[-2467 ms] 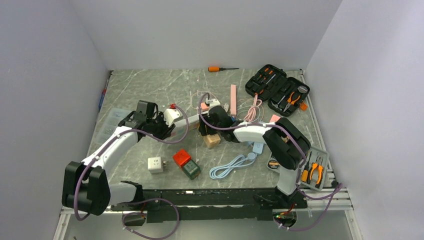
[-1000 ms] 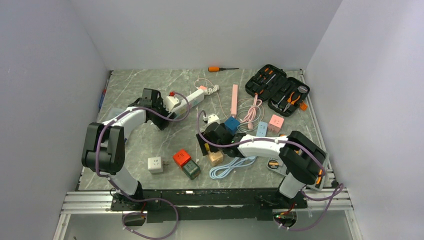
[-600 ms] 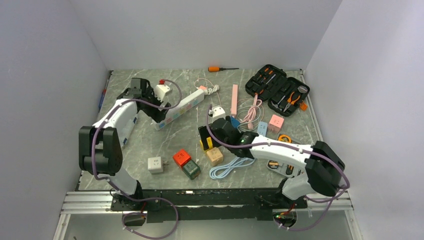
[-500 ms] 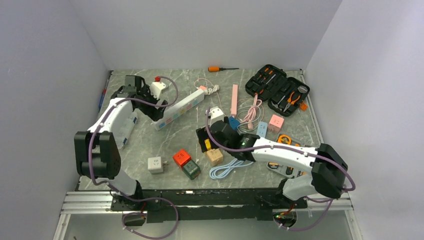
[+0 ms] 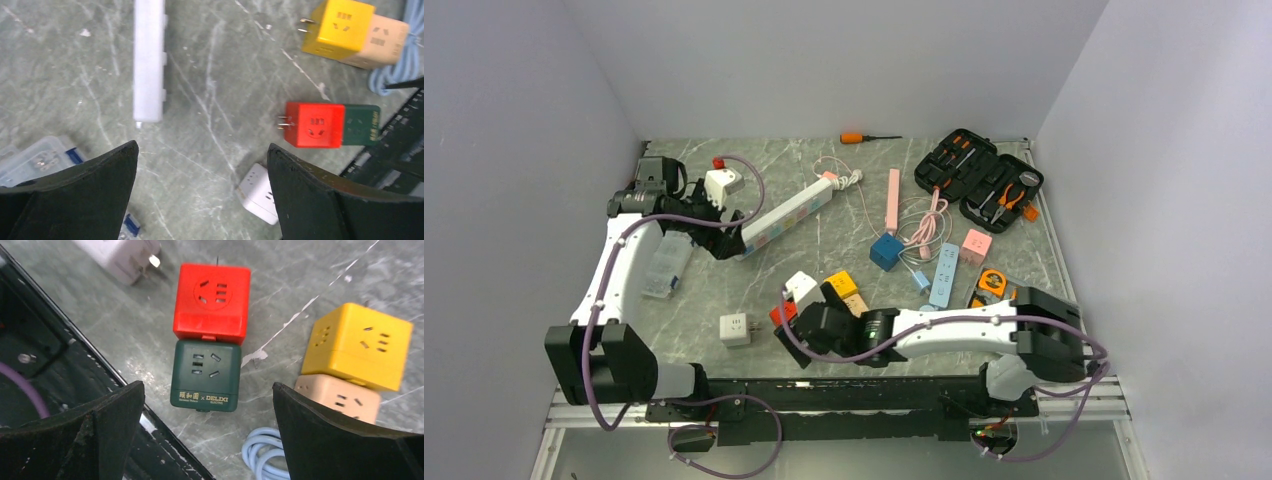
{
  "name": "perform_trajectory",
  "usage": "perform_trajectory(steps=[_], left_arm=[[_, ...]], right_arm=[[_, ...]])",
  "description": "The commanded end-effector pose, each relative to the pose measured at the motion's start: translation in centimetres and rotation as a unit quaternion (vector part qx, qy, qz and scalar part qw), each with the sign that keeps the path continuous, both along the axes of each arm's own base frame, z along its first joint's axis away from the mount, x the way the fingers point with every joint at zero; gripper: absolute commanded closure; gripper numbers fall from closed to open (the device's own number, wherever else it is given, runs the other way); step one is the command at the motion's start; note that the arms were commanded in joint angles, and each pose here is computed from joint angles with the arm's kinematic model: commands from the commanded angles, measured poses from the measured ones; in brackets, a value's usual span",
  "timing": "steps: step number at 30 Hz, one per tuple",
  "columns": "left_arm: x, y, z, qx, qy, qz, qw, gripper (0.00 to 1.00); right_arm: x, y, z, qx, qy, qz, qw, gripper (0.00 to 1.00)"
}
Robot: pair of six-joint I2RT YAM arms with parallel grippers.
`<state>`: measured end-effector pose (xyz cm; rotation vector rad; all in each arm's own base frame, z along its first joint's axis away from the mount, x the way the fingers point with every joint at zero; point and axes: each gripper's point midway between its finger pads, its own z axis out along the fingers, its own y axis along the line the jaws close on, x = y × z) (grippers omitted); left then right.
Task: Pull the plug off the socket
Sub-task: Move the socket to the center of the board.
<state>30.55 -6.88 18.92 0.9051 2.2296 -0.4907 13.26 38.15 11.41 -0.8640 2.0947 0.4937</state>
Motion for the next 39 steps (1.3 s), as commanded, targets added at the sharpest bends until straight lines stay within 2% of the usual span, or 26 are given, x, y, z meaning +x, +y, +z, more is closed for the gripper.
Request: perform_trajectory(steps=[1,11,16,19,26,29,30,32,33,35,39], left_arm=[[-3.3,-1.7,0.8,-0.044,0.019,-0.044,0.998,0.01],[-4.1,-2.0,1.5,-0.052,0.007,-0.047,0.998,0.01],[-3.9,-2.1,1.9,-0.057,0.001,-0.044,0.997,0.01],[-3.9,-2.1,2.1,-0.054,-0.008,-0.043,0.998,0.01],[-4.2,-2.0,1.4,-0.05,-0.015,-0.043,0.998,0.01],[-4.4,-2.1,1.1,-0.053,-0.02,-0.044,0.997,0.01],[-4.3,-2.1,1.1,-0.054,-0.026,-0.044,0.997,0.01],[-4.5,-2.3,1.3,-0.058,-0.04,-0.049,0.996,0.01],[-4.7,-2.4,1.5,-0.06,-0.047,-0.053,0.996,0.01],[-4.9,-2.7,1.7,-0.062,-0.062,-0.062,0.994,0.01],[-4.9,-2.4,1.7,-0.052,-0.082,-0.057,0.994,0.01]], right_arm=[[-0.2,1.2,-2.1,-0.014,0.006,-0.007,1.0,0.0],[-0.7,1.4,-7.1,-0.035,0.02,-0.001,0.999,0.01],[-0.9,1.6,-9.2,-0.038,0.03,-0.001,0.999,0.11],[-1.1,1.5,-10.0,-0.041,0.037,0.001,0.998,0.2],[-0.8,0.8,-9.2,-0.034,0.032,-0.003,0.999,0.5],[-0.4,0.5,-7.9,-0.026,0.028,-0.002,0.999,0.68],[-0.2,0.4,-7.3,-0.022,0.026,-0.004,0.999,0.79],[0.2,0.2,-5.9,-0.011,0.023,-0.006,1.0,0.92],[0.5,-0.1,-5.1,-0.004,0.024,-0.007,1.0,0.97],[1.0,-0.6,-3.6,0.011,0.027,-0.01,1.0,1.0],[2.3,-1.3,-1.4,0.044,0.039,-0.029,0.998,1.0]])
